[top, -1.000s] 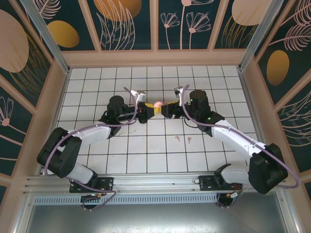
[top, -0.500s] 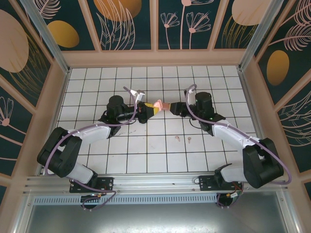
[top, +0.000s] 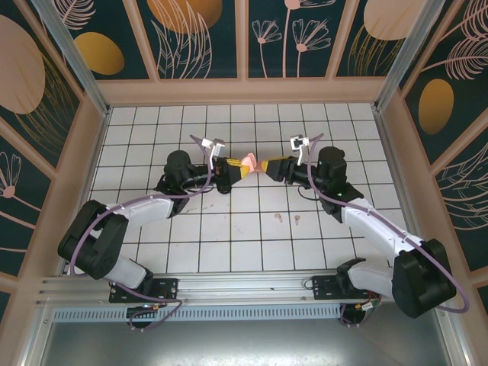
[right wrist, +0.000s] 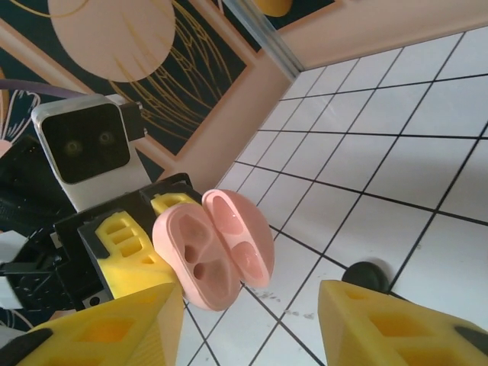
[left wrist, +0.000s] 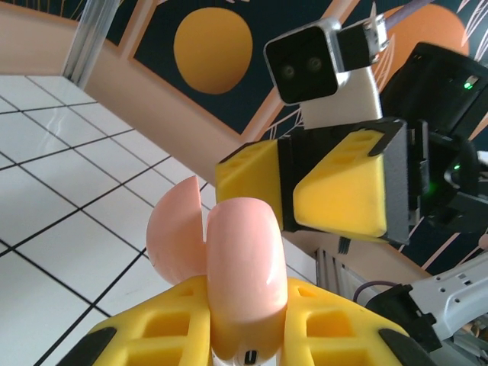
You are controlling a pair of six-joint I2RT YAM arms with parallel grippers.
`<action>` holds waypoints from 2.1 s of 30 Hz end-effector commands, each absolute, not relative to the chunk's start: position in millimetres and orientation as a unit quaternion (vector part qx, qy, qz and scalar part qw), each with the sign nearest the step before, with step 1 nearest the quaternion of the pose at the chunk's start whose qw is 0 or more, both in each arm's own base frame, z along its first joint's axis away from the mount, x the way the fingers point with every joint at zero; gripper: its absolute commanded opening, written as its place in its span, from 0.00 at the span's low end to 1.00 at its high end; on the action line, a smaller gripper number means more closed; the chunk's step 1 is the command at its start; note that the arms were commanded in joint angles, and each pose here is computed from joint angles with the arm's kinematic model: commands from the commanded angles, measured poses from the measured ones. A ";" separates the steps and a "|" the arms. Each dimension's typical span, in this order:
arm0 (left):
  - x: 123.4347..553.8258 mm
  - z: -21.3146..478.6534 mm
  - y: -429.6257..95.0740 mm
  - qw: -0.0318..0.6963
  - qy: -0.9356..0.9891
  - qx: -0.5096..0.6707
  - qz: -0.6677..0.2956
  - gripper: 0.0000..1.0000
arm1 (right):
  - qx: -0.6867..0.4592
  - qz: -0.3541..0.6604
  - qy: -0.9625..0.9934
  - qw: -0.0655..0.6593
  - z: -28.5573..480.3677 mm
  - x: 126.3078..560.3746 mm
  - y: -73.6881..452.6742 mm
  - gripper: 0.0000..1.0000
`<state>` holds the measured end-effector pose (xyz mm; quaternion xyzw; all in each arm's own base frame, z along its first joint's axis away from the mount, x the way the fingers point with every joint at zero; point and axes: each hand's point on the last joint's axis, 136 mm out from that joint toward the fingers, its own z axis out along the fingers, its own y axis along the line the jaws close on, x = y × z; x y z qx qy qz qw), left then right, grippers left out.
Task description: Insert the wireless bluetooth earbuds into the charging case
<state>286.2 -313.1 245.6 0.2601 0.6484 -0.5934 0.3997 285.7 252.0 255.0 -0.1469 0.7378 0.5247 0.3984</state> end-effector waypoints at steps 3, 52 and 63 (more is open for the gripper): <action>277.9 264.7 -313.7 0.410 0.612 0.266 -0.621 0.00 | -0.163 0.559 0.712 0.394 263.8 278.0 264.7 0.47; 277.0 262.9 -319.0 0.406 0.606 0.257 -0.634 0.00 | -0.156 0.570 0.703 0.396 273.0 294.8 279.0 0.27; 279.0 268.1 -319.6 0.411 0.600 0.253 -0.638 0.00 | -0.157 0.573 0.705 0.388 267.2 292.6 280.6 0.23</action>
